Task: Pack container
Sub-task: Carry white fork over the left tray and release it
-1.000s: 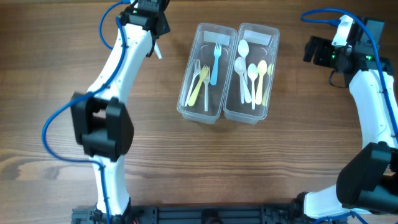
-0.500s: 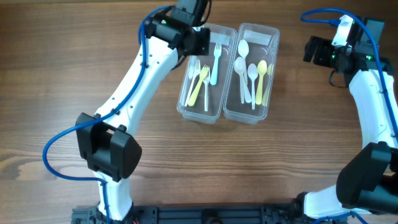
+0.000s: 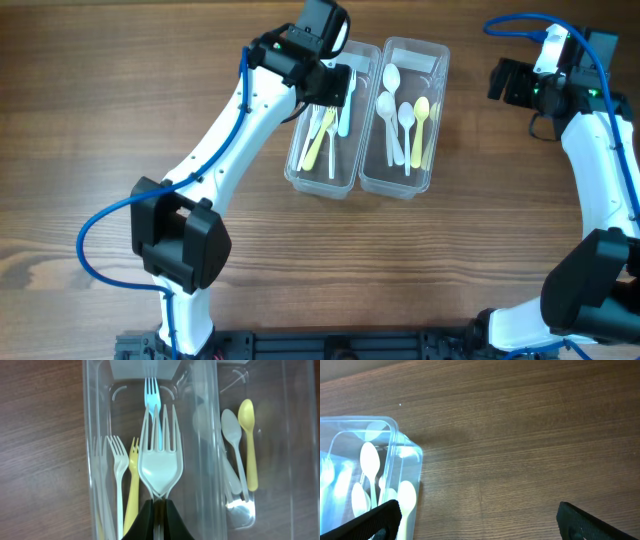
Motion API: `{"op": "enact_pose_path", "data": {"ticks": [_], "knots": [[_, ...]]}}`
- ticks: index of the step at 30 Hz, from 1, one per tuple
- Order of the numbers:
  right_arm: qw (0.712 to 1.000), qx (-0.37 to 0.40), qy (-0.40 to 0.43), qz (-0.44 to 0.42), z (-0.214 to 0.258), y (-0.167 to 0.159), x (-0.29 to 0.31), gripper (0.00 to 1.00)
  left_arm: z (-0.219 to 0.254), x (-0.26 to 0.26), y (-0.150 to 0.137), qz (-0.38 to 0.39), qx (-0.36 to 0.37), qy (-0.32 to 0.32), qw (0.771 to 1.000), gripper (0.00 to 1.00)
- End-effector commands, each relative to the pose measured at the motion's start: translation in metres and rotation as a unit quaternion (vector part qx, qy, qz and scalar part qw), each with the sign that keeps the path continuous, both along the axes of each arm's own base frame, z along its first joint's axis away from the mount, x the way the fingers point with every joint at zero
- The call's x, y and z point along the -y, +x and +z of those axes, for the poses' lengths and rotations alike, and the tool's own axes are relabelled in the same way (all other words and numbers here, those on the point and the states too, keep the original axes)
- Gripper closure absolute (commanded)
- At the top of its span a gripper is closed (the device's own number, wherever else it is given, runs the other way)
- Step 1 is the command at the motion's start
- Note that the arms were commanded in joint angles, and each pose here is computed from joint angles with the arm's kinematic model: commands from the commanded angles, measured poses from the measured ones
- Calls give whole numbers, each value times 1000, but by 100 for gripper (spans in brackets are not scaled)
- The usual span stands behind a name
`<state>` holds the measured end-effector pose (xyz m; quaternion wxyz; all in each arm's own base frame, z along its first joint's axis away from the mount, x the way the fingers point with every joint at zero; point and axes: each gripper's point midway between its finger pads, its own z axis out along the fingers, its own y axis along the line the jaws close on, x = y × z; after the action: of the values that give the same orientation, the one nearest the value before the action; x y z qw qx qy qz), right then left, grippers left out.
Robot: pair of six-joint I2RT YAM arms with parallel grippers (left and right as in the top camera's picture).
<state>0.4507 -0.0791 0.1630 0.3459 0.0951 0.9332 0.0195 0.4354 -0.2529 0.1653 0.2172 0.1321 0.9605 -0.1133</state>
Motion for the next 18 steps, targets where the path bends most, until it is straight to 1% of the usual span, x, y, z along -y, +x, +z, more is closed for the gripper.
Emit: {"op": "enact_pose_path", "data": {"ticks": [1, 4, 8, 10, 13, 14, 15, 17, 18], "knots": [[1000, 13, -8, 3, 12, 3, 0, 0, -26, 5, -3, -14, -14, 3, 1000, 93], [1000, 13, -9, 4, 12, 3, 0, 0, -32, 7, 2, -14, -5, -2, 1000, 89], [1000, 13, -9, 4, 12, 3, 0, 0, -32, 11, 8, -14, 10, -11, 1000, 89], [1000, 13, -8, 3, 12, 3, 0, 0, -31, 13, 11, -14, 17, -15, 1000, 87], [1000, 13, -8, 3, 12, 3, 0, 0, -30, 13, 12, -14, 20, -16, 1000, 81], [1000, 13, -9, 4, 12, 3, 0, 0, -30, 13, 12, -14, 18, -15, 1000, 62], [1000, 13, -9, 4, 12, 3, 0, 0, -31, 13, 11, -14, 17, -15, 1000, 37], [1000, 13, -8, 3, 12, 3, 0, 0, -31, 12, 10, -14, 15, -13, 1000, 19], [1000, 13, -9, 4, 12, 3, 0, 0, -31, 12, 10, -14, 14, -13, 1000, 13]]}}
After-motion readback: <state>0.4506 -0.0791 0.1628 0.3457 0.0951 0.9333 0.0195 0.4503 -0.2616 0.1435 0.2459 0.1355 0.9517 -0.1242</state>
